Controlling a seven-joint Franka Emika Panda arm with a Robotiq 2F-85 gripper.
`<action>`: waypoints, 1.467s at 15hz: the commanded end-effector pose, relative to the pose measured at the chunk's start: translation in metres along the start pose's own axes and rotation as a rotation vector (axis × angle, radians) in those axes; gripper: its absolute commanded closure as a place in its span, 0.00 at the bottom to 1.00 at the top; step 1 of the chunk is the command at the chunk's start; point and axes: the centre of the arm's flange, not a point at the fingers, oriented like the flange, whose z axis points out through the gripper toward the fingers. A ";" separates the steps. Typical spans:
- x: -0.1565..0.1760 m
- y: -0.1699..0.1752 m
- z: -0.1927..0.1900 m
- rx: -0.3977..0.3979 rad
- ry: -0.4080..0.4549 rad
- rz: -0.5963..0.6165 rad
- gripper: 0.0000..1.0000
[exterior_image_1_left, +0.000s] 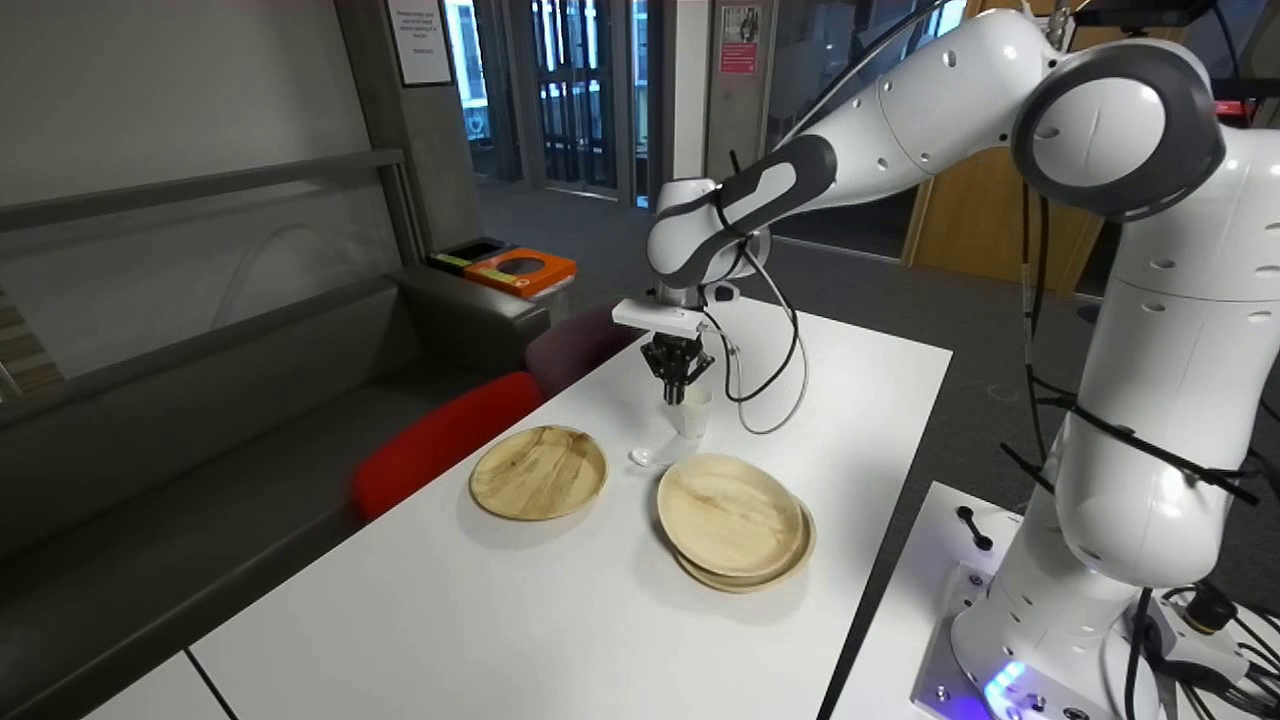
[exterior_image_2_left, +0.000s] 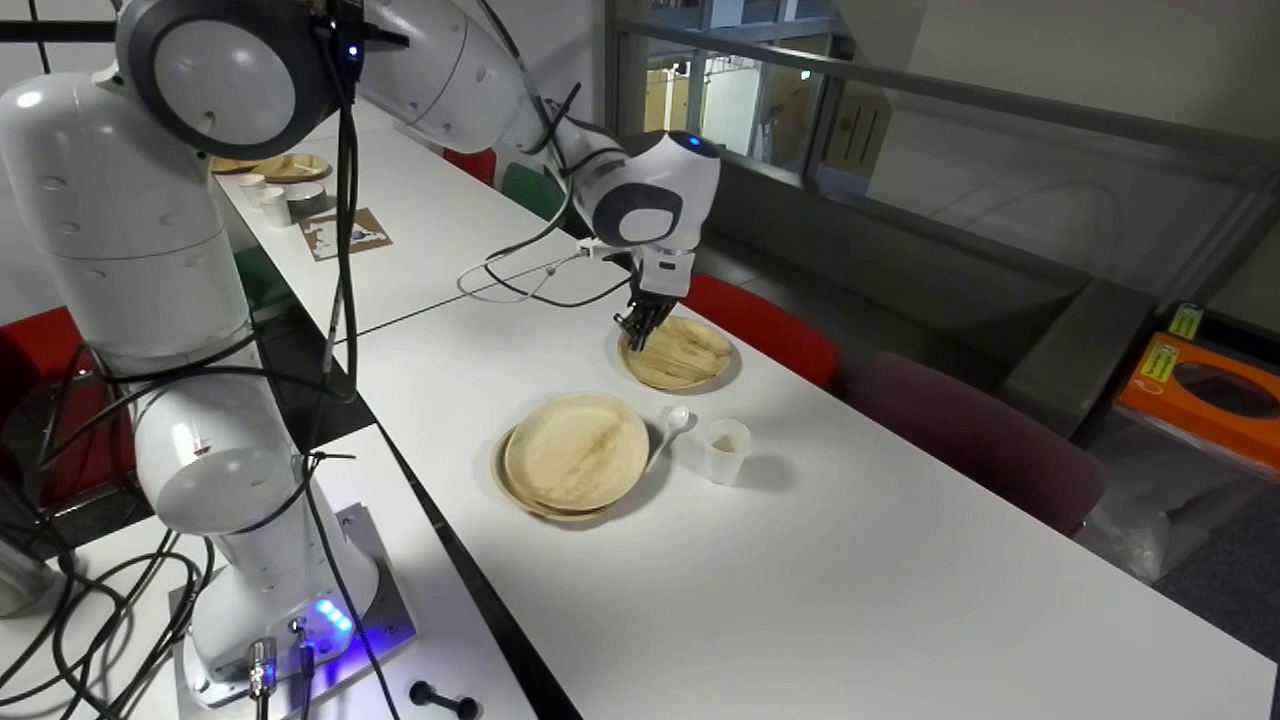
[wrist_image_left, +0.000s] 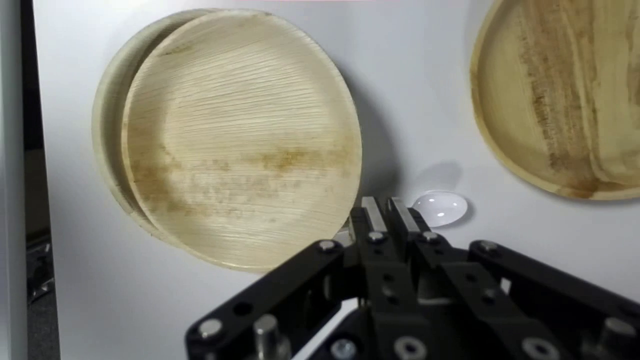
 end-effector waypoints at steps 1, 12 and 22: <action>0.013 -0.019 -0.036 -0.007 -0.064 0.025 0.64; 0.004 -0.032 0.098 -0.272 0.067 -0.113 0.00; 0.014 -0.034 0.152 -0.379 0.130 -0.156 0.00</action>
